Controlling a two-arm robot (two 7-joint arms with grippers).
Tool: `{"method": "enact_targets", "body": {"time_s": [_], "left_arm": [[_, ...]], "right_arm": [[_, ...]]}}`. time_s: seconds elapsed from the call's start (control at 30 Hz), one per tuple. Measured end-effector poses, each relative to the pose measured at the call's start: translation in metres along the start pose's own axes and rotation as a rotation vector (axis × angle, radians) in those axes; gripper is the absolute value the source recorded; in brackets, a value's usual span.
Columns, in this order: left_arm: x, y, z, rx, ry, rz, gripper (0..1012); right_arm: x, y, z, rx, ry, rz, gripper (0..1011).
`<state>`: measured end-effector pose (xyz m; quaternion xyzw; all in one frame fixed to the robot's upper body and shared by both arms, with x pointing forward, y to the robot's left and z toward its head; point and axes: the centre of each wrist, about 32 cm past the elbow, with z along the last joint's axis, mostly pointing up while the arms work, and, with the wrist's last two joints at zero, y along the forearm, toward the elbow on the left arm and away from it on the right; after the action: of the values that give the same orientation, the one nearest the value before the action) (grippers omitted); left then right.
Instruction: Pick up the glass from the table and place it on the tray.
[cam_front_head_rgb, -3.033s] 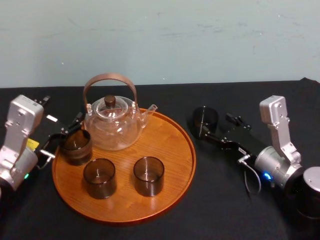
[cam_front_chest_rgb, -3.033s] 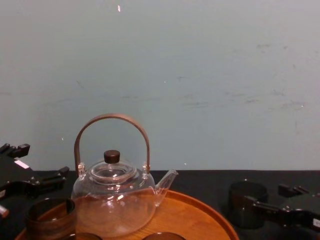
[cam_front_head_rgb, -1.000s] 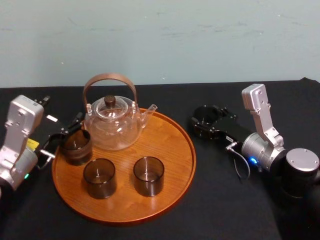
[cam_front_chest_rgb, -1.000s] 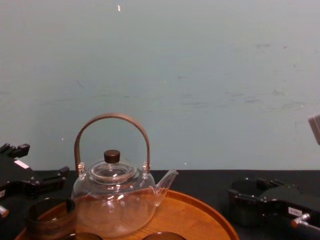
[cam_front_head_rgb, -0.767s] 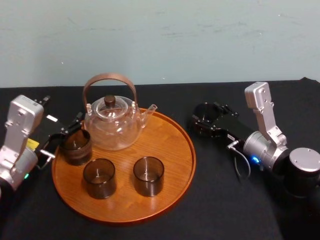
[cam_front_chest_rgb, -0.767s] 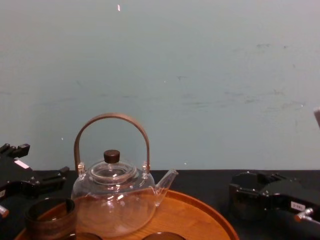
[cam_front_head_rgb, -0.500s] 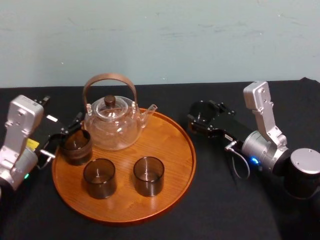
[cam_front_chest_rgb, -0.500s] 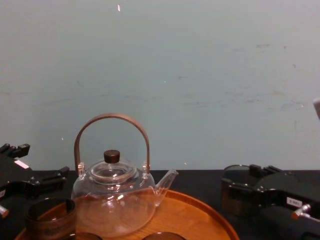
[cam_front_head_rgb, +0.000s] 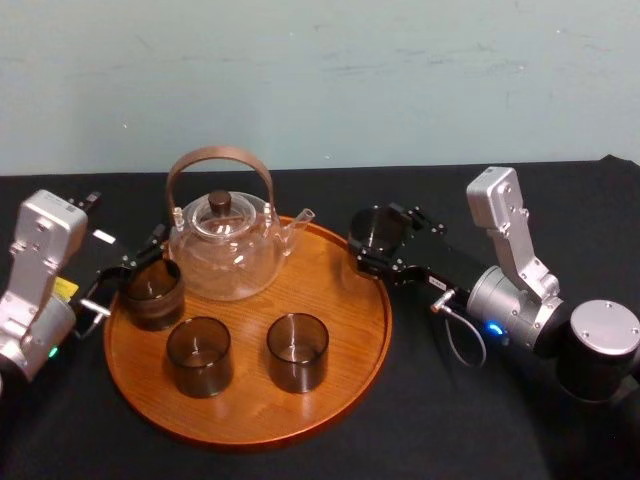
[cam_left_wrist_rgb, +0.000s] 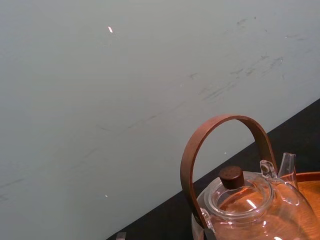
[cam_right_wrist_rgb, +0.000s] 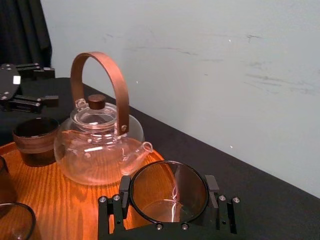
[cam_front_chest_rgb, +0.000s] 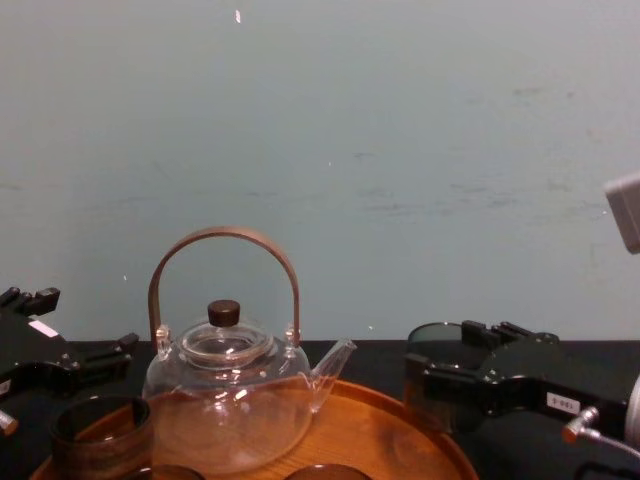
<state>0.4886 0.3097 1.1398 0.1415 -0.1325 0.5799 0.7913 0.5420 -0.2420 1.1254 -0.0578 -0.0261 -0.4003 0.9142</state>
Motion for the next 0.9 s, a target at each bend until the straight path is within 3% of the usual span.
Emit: {"method": "enact_targets", "body": {"time_s": [0.9], "left_arm": [[0.0000,0.0000,0.0000,0.000,0.000,0.000,1001]], "right_arm": [[-0.0064,0.0028,-0.0015,0.005,0.002,0.041,904]]}}
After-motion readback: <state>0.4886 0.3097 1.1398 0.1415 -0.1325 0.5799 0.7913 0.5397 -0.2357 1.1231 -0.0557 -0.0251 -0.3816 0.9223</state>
